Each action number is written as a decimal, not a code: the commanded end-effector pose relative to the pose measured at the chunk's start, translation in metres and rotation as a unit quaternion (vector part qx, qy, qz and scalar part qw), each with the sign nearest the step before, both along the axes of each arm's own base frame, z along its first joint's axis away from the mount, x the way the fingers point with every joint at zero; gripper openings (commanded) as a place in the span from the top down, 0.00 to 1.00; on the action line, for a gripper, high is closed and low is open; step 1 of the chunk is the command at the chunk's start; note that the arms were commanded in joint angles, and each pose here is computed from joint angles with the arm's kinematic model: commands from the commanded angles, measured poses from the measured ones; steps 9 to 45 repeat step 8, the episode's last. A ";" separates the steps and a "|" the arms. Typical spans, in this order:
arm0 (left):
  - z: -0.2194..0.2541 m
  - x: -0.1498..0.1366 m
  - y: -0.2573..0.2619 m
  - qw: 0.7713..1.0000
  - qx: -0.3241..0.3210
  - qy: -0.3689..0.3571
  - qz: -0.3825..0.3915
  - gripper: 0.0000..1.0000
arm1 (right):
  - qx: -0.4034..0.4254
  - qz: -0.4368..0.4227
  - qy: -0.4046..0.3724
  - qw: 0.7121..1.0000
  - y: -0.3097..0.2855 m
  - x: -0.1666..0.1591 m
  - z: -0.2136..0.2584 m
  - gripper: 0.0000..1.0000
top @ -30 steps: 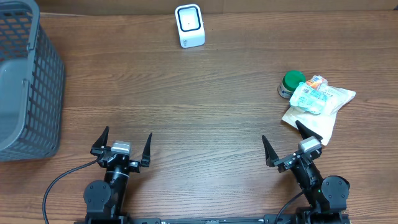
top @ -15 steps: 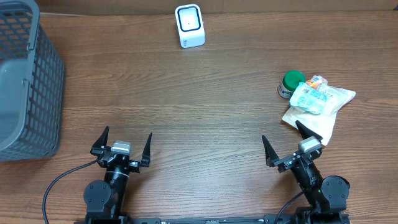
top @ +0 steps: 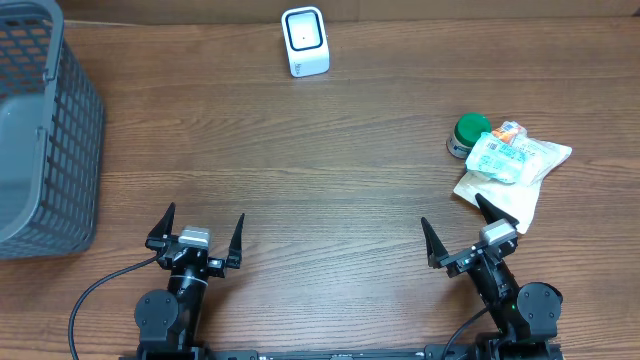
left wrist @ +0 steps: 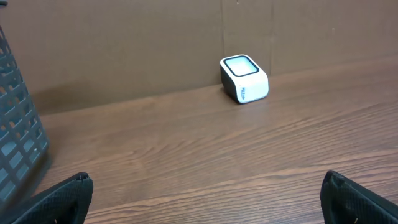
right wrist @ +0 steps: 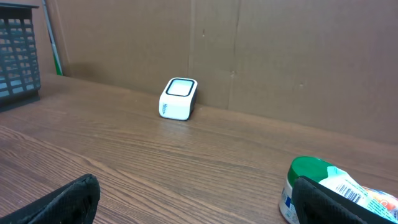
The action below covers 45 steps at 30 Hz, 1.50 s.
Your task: Scan the item barcode
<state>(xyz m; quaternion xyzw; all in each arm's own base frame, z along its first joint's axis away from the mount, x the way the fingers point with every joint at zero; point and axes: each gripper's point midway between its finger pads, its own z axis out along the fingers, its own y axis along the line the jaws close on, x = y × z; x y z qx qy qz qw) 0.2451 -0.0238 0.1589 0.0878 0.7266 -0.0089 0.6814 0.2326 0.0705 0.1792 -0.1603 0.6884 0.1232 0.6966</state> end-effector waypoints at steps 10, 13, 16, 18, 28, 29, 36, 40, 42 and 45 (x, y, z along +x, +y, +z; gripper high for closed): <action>0.000 0.000 -0.001 1.000 0.008 -0.004 -0.002 0.01 | 0.003 0.002 -0.002 1.000 0.001 0.000 -0.002 0.00; 0.000 0.000 -0.001 1.000 0.008 -0.004 -0.002 0.01 | 0.003 0.002 -0.002 1.000 0.001 0.000 -0.002 0.00; 0.000 0.000 -0.001 1.000 0.008 -0.004 -0.002 0.01 | 0.003 0.002 -0.002 1.000 0.001 0.000 -0.002 0.00; 0.000 0.000 -0.001 1.000 0.008 -0.004 -0.002 0.01 | 0.003 0.002 -0.002 1.000 0.001 0.000 -0.002 0.00; 0.000 0.000 -0.001 1.000 0.008 -0.004 -0.002 0.01 | 0.003 0.002 -0.002 1.000 0.001 0.000 -0.002 0.00; 0.000 0.000 -0.001 1.000 0.008 -0.004 -0.002 0.01 | 0.003 0.002 -0.002 1.000 0.001 0.000 -0.002 0.00; 0.000 0.000 -0.001 1.000 0.008 -0.004 -0.002 0.01 | 0.003 0.002 -0.002 1.000 0.001 0.000 -0.002 0.00; 0.000 0.000 -0.001 1.000 0.008 -0.004 -0.002 0.01 | 0.003 0.002 -0.002 1.000 0.001 0.000 -0.002 0.00; 0.000 0.000 -0.001 1.000 0.008 -0.004 -0.002 0.01 | 0.003 0.002 -0.002 1.000 0.001 0.000 -0.002 0.00; 0.000 0.000 -0.001 1.000 0.008 -0.004 -0.002 0.01 | 0.003 0.002 -0.002 1.000 0.001 0.000 -0.002 0.00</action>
